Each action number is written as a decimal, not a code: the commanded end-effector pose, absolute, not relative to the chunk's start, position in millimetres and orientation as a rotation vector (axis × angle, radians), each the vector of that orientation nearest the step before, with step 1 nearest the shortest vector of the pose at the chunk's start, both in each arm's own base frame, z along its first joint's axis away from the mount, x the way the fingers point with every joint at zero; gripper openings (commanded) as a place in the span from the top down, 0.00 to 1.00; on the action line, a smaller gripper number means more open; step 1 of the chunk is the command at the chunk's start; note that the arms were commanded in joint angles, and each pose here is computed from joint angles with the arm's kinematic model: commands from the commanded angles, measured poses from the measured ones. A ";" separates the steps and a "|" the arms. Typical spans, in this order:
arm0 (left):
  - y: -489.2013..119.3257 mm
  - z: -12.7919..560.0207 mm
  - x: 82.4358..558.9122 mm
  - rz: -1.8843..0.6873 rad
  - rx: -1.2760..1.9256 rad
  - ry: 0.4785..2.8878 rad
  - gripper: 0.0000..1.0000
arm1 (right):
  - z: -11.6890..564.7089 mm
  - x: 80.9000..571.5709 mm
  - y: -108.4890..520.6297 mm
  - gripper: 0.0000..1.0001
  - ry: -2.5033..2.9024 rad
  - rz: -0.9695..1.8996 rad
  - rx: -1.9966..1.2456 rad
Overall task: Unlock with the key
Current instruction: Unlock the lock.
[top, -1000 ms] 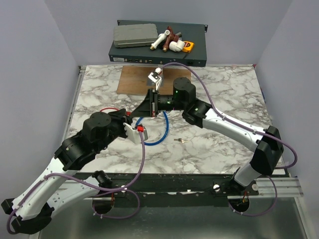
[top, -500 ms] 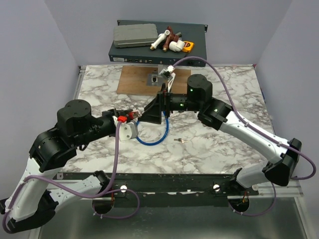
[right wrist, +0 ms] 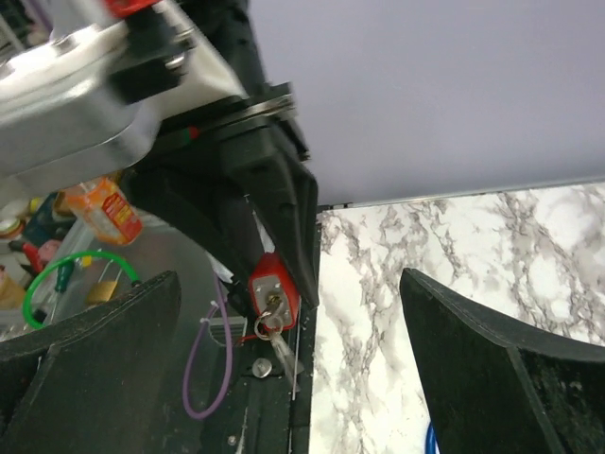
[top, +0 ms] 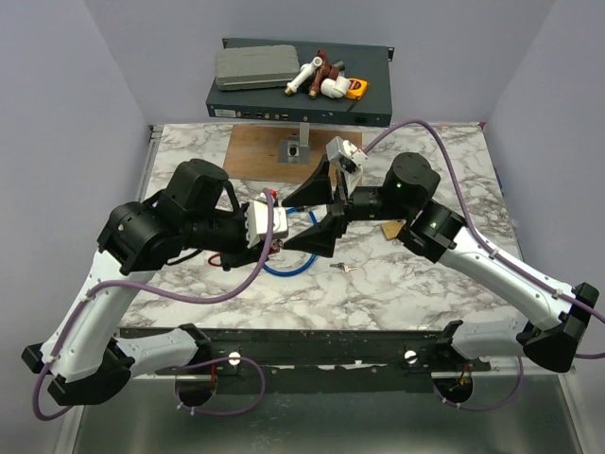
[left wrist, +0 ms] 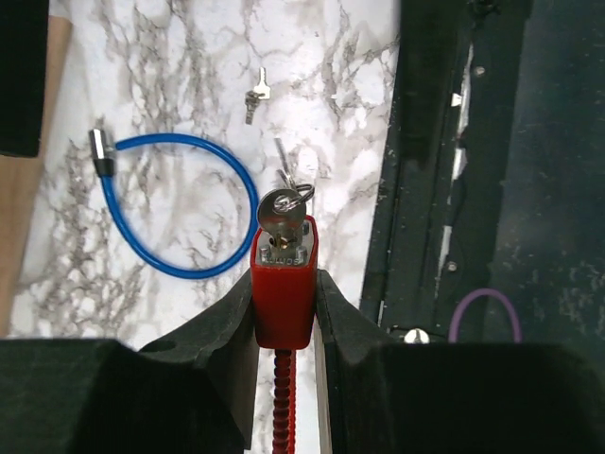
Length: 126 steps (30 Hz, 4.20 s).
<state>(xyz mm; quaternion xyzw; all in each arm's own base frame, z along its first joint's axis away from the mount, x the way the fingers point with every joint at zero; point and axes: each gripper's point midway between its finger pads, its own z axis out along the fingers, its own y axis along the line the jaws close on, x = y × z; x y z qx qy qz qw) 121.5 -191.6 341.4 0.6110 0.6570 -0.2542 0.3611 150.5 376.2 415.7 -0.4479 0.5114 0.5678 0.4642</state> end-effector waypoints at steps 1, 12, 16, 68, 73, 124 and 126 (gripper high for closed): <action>-191.1 352.5 101.2 -0.829 1.508 1.762 1.00 | 406.1 130.3 378.6 0.00 1.138 1.441 -1.216; -195.3 339.9 96.6 -0.934 1.495 1.826 1.00 | 391.9 117.6 394.7 0.22 1.073 1.435 -1.305; -196.2 335.3 92.0 -0.977 1.503 1.844 1.00 | 391.3 113.7 397.7 0.21 1.065 1.436 -1.328; -147.1 357.3 134.6 -0.450 1.415 1.691 0.48 | 372.6 103.7 417.9 0.99 1.177 1.559 -1.260; -148.4 352.0 129.1 -0.477 1.444 1.687 0.84 | 366.6 107.2 420.8 0.99 1.212 1.570 -1.228; -126.1 379.4 144.2 -0.239 1.128 1.312 0.20 | 395.4 147.5 426.9 0.99 1.207 1.530 -0.874; -126.9 375.7 146.5 -0.240 1.132 1.325 0.23 | 395.7 146.0 428.0 0.99 1.201 1.541 -0.883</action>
